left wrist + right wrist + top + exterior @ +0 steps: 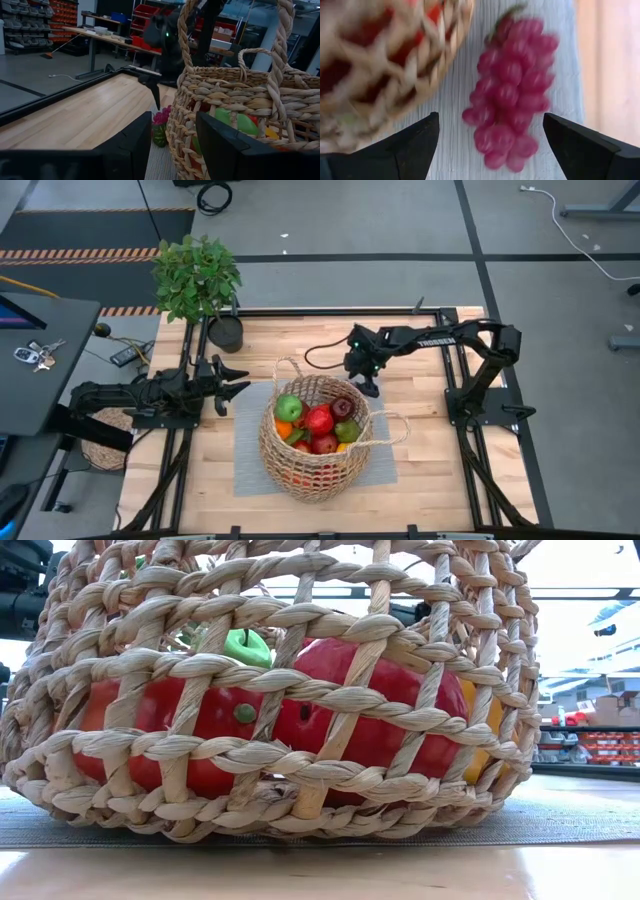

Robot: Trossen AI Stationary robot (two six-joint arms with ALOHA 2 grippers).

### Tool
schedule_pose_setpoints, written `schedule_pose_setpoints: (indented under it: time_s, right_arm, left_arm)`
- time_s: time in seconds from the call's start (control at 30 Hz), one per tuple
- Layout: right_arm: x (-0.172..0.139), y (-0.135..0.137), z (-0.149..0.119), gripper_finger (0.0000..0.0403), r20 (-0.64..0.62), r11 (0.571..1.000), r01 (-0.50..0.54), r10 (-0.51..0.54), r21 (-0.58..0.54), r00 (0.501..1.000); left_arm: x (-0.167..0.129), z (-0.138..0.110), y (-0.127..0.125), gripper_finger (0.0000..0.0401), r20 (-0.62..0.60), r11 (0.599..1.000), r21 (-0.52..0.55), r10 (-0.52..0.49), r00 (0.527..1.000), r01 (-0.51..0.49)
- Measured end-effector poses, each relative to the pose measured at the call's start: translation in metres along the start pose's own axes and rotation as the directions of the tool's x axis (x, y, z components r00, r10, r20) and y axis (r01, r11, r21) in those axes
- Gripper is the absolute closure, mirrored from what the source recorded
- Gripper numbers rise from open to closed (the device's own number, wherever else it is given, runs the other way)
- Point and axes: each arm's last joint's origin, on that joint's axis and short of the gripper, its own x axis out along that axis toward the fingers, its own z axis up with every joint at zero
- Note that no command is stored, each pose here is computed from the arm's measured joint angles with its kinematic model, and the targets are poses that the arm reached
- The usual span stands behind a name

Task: Build produce basket
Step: Put the purple grapes into the basket

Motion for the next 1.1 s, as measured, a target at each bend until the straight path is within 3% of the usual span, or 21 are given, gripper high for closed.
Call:
schedule_pose_setpoints:
  time_s: [0.13,0.4,0.8,1.1]
  right_arm:
    - [0.008,-0.001,-0.014,0.0046,-0.007,1.000,-0.003,0.004,0.011,1.000]
    - [0.026,-0.001,-0.022,0.0054,0.191,0.989,0.109,-0.089,-0.101,0.978]
    - [0.031,-0.003,-0.033,0.0061,0.199,0.981,0.187,-0.175,-0.044,0.964]
    - [0.031,-0.003,-0.032,0.0149,0.205,0.985,0.171,-0.169,0.005,0.964]
  left_arm:
    - [0.000,0.000,0.000,0.0241,0.000,1.000,0.000,0.000,1.000,0.000]
    - [0.000,0.000,0.000,0.0241,0.000,1.000,0.000,0.000,1.000,0.000]
    - [0.000,0.000,0.000,0.0241,0.000,1.000,0.000,0.000,1.000,0.000]
    - [0.000,0.000,0.000,0.0241,0.000,1.000,0.000,0.000,1.000,0.000]
